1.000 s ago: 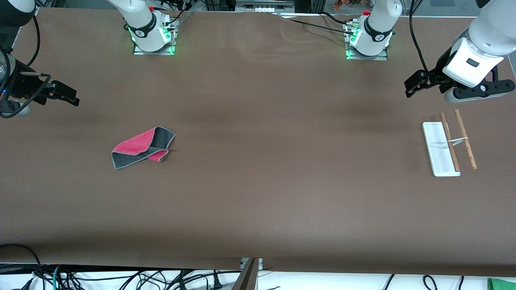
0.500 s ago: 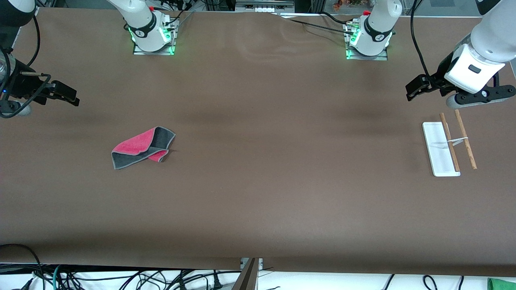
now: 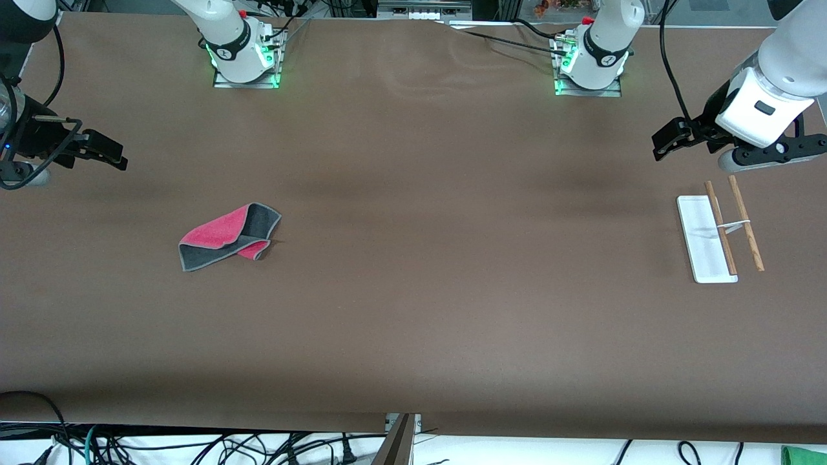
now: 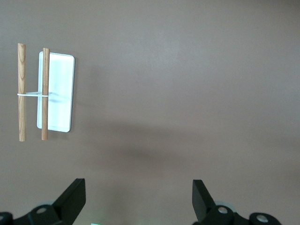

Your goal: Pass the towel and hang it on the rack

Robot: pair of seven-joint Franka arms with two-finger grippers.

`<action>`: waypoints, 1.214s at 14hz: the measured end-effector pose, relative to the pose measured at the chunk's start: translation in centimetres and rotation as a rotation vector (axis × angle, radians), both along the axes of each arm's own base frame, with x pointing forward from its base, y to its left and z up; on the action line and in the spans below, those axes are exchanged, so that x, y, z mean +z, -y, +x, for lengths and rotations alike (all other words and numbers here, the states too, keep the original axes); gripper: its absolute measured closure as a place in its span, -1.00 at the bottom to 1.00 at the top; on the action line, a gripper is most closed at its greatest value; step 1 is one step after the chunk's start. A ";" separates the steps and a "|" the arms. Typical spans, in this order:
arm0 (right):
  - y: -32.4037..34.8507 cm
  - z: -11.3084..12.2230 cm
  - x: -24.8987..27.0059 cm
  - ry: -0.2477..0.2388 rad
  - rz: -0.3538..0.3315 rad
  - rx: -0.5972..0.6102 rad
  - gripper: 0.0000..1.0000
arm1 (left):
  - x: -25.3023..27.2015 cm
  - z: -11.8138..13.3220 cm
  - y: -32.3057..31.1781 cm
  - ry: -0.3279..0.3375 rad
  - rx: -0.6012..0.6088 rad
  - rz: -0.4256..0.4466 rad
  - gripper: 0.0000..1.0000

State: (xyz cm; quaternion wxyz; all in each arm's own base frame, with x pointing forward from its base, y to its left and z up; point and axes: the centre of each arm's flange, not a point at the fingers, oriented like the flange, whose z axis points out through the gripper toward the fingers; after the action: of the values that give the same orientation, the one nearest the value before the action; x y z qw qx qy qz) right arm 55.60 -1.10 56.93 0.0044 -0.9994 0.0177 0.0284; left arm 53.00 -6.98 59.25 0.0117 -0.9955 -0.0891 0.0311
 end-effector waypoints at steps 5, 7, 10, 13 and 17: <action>-0.2 0.1 -0.1 -0.002 0.000 0.004 -1.00 | 0.0 0.0 -0.1 -0.002 0.001 0.000 -1.00; -0.2 0.1 -0.2 -0.004 0.000 0.004 -1.00 | 0.0 0.0 -0.2 -0.003 0.004 0.000 -1.00; -0.2 0.1 -0.2 -0.004 0.000 0.004 -1.00 | 0.0 0.0 -0.3 -0.004 0.006 0.000 -1.00; -0.2 0.1 -0.2 -0.004 0.000 0.004 -1.00 | 0.0 0.0 -0.3 -0.005 0.006 0.001 -1.00; -0.2 0.6 -1.8 -0.033 -0.042 0.015 -1.00 | 0.0 0.0 -0.3 -0.005 0.006 0.001 -1.00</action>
State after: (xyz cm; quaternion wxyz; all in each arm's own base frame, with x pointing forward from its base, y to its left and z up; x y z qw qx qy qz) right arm 56.21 -0.93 55.16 -0.0171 -0.9988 0.0107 0.0447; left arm 53.00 -6.66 59.21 0.0122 -0.9951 -0.0921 0.0337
